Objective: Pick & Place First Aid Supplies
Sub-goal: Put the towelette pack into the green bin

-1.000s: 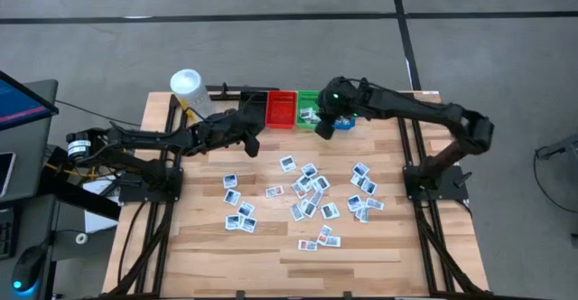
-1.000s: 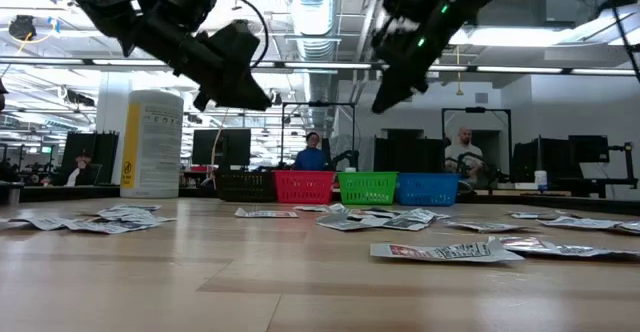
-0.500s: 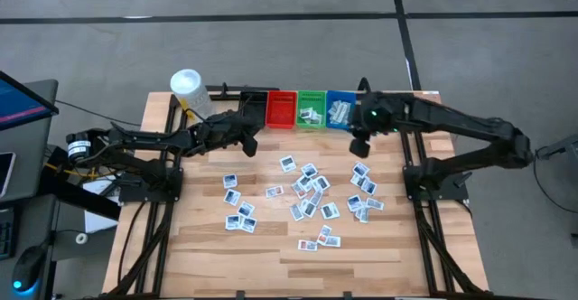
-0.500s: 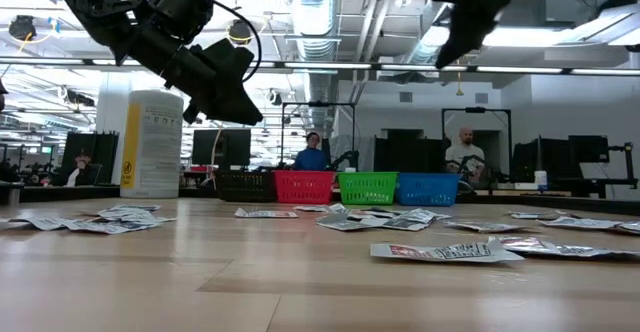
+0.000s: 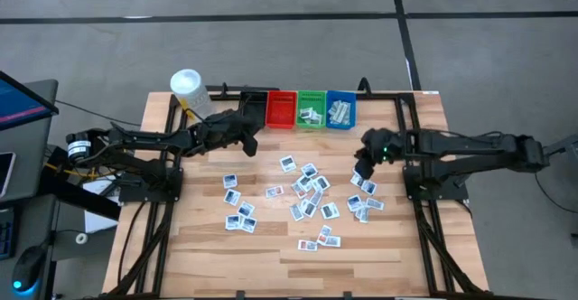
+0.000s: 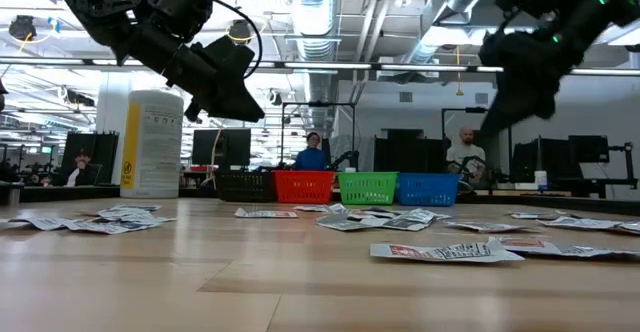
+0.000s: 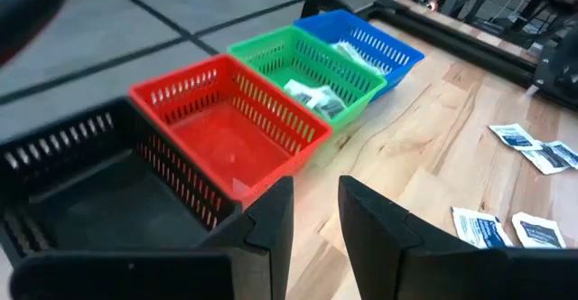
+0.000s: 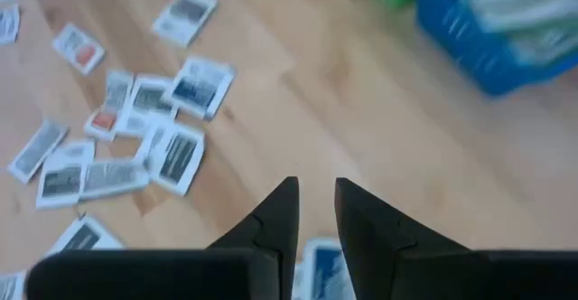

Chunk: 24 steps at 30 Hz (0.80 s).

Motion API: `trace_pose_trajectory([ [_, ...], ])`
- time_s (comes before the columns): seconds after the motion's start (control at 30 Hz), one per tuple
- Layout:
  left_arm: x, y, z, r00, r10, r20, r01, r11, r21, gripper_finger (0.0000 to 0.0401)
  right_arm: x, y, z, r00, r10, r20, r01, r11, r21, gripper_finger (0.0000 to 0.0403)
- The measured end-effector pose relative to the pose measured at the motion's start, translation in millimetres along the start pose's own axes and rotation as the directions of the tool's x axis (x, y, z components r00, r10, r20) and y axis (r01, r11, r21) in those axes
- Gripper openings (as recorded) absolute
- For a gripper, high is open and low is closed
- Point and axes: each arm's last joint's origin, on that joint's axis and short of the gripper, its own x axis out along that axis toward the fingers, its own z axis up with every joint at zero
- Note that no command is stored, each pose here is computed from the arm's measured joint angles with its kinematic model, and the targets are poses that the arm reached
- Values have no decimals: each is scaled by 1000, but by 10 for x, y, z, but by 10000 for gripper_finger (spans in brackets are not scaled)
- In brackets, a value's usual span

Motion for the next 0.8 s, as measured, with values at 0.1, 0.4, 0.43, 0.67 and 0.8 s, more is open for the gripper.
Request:
trace_pose_trajectory([
  [0.1, -1, -9, 36, 999, -9, 37, 8, 1000, 15, 91, 90, 76, -130, 999, 35, -22, -35, 999, 6, 70],
  [0.4, -5, -22, 98, 995, -22, 97, 22, 1000, 6, 91, 192, 266, -261, 999, 1, -34, -4, 995, -95, 70],
  [0.43, -5, -23, 100, 995, -23, 99, 22, 1000, 5, 91, 209, 273, -272, 999, -5, -44, 0, 995, -102, 70],
  [0.67, -6, -26, 103, 994, -24, 103, 25, 1000, -2, 91, 331, 298, -305, 996, -36, -86, 26, 992, -121, 70],
  [0.8, -6, -26, 105, 994, -25, 104, 25, 1000, -2, 91, 412, 320, -324, 993, -46, -109, 31, 990, -137, 70],
])
